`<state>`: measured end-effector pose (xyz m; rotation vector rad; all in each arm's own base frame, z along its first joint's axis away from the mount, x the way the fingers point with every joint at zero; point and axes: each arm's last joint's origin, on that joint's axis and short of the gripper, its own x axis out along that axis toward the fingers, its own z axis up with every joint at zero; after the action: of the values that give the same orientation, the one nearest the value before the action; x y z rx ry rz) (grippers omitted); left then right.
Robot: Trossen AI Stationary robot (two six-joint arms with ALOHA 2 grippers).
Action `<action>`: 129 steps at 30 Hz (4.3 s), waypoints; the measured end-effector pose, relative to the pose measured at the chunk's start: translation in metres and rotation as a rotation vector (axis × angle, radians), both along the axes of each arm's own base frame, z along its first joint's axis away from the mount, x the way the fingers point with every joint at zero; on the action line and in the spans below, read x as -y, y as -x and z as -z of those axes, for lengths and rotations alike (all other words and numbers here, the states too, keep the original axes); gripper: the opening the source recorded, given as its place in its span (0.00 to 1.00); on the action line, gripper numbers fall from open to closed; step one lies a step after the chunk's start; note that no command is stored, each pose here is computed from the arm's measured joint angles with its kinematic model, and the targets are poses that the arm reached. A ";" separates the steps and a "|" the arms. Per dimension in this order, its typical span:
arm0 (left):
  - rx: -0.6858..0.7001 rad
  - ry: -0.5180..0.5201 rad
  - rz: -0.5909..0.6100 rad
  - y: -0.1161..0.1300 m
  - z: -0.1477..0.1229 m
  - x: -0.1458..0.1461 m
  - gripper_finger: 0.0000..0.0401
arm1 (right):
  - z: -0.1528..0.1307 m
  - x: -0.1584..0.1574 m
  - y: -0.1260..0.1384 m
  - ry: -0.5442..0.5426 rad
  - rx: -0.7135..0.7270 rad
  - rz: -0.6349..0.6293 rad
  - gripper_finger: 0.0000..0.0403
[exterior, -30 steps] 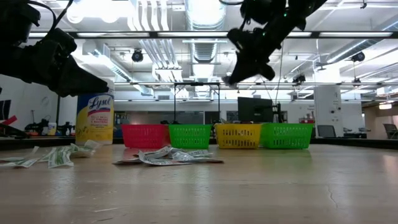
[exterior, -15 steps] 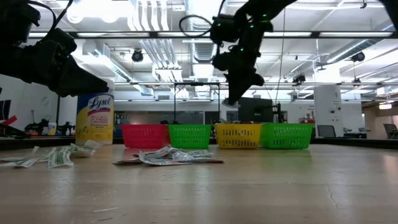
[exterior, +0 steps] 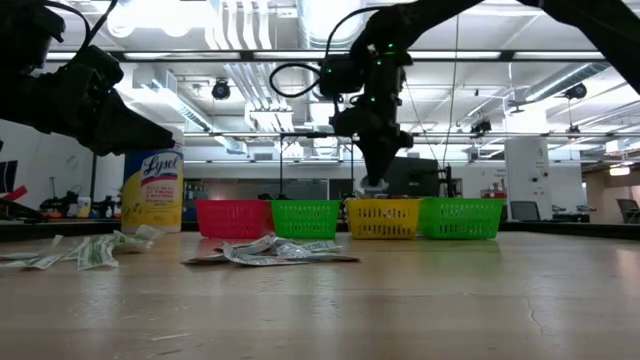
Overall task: Pick & Place First Aid Supplies
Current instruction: Put the blue alcohol pad into the yellow bin, then put the orange ointment pack into the left green bin
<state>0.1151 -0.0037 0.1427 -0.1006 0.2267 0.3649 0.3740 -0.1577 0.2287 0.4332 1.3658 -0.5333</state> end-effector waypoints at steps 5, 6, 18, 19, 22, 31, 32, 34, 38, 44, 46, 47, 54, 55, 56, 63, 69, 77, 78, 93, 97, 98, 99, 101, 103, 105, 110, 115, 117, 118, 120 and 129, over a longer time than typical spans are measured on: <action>0.000 0.000 0.000 0.000 0.000 0.000 0.39 | 0.005 0.001 0.001 -0.005 -0.014 -0.005 0.02; -0.001 -0.001 0.000 0.000 0.000 0.000 0.39 | 0.006 0.001 0.002 -0.007 -0.019 -0.006 0.02; -0.006 -0.016 0.004 0.000 0.000 0.000 0.39 | 0.036 0.000 0.009 -0.066 -0.040 -0.044 0.24; -0.007 -0.016 0.004 0.000 0.000 0.000 0.39 | 0.037 0.000 0.010 -0.068 -0.043 -0.044 0.26; -0.007 -0.017 0.004 0.000 0.000 0.000 0.39 | 0.038 -0.001 0.010 -0.068 -0.046 -0.050 0.33; -0.007 -0.017 0.004 0.000 0.000 0.000 0.39 | 0.029 0.000 0.007 -0.051 -0.026 -0.103 0.49; -0.007 -0.017 0.004 0.000 0.000 0.000 0.39 | 0.027 0.000 0.006 -0.052 -0.029 -0.107 0.50; -0.007 -0.017 0.004 0.000 0.000 0.000 0.39 | 0.021 0.000 0.006 -0.051 -0.032 -0.121 0.51; -0.007 -0.017 0.004 0.000 0.000 0.000 0.39 | 0.011 0.001 0.006 -0.052 -0.041 -0.142 0.51; -0.007 -0.018 0.004 0.000 0.000 0.000 0.39 | -0.005 0.002 0.003 -0.044 -0.027 -0.143 0.50; -0.007 -0.018 0.004 0.000 0.000 0.000 0.39 | -0.012 0.001 0.002 -0.038 -0.015 -0.146 0.50; -0.007 -0.017 0.004 0.000 0.000 0.000 0.39 | -0.015 0.000 0.001 -0.036 -0.013 -0.148 0.50; -0.008 -0.018 0.004 0.000 0.000 0.000 0.39 | -0.035 -0.018 -0.011 -0.013 0.038 -0.199 0.50; -0.007 -0.018 0.004 0.000 0.000 0.000 0.39 | -0.035 -0.021 -0.012 -0.013 0.036 -0.213 0.50; -0.007 -0.018 0.005 0.000 0.000 0.000 0.39 | -0.035 -0.024 -0.013 -0.013 0.037 -0.222 0.49; -0.008 -0.018 0.005 0.000 0.000 0.000 0.39 | -0.012 -0.040 -0.011 -0.055 -0.034 -0.234 0.43; -0.007 -0.018 0.004 0.000 0.000 0.000 0.39 | 0.000 -0.045 -0.009 -0.066 -0.065 -0.242 0.32; -0.008 -0.017 0.005 0.000 0.000 0.000 0.39 | 0.000 -0.038 -0.013 -0.038 -0.010 -0.232 0.16; -0.007 -0.017 0.004 0.000 0.000 0.000 0.39 | 0.000 -0.037 -0.012 -0.037 -0.011 -0.229 0.14; -0.007 -0.017 0.004 0.000 0.000 0.000 0.39 | 0.001 -0.033 -0.008 -0.047 -0.042 -0.239 0.02; -0.007 -0.017 0.005 0.000 0.000 0.000 0.39 | 0.001 -0.035 -0.003 -0.070 -0.089 -0.220 0.02; -0.008 -0.020 0.005 0.000 0.000 0.000 0.39 | 0.001 -0.035 -0.003 -0.071 -0.094 -0.220 0.02; -0.010 -0.025 0.007 0.000 0.000 0.000 0.39 | 0.002 -0.035 -0.003 -0.067 -0.091 -0.220 0.02; -0.015 -0.037 0.010 0.000 0.000 0.000 0.39 | 0.004 -0.034 -0.004 -0.060 -0.077 -0.219 0.02; -0.018 -0.045 0.012 0.000 0.000 0.000 0.39 | 0.008 -0.033 -0.005 -0.054 -0.063 -0.217 0.02; -0.018 -0.047 0.012 0.000 0.000 0.000 0.39 | 0.013 -0.032 -0.005 -0.050 -0.054 -0.215 0.02; -0.018 -0.047 0.012 0.000 0.000 0.000 0.39 | 0.028 -0.030 -0.002 -0.048 -0.056 -0.207 0.02; -0.019 -0.047 0.012 0.000 0.000 0.000 0.39 | 0.038 -0.026 -0.004 -0.030 -0.015 -0.199 0.02; -0.019 -0.047 0.012 0.000 0.000 0.000 0.39 | 0.039 -0.025 -0.003 -0.030 -0.013 -0.190 0.02; -0.018 -0.047 0.012 0.000 0.000 0.000 0.39 | 0.039 -0.025 -0.003 -0.030 -0.014 -0.188 0.02; -0.018 -0.047 0.012 0.000 0.000 0.000 0.39 | 0.038 -0.025 -0.003 -0.031 -0.015 -0.188 0.02; -0.013 -0.034 0.009 0.000 0.000 0.000 0.39 | 0.003 -0.025 0.000 -0.007 -0.010 -0.187 0.02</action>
<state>0.1150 -0.0037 0.1426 -0.0632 0.2340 0.3605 0.3742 -0.1327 0.2255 0.3046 1.4019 -0.3770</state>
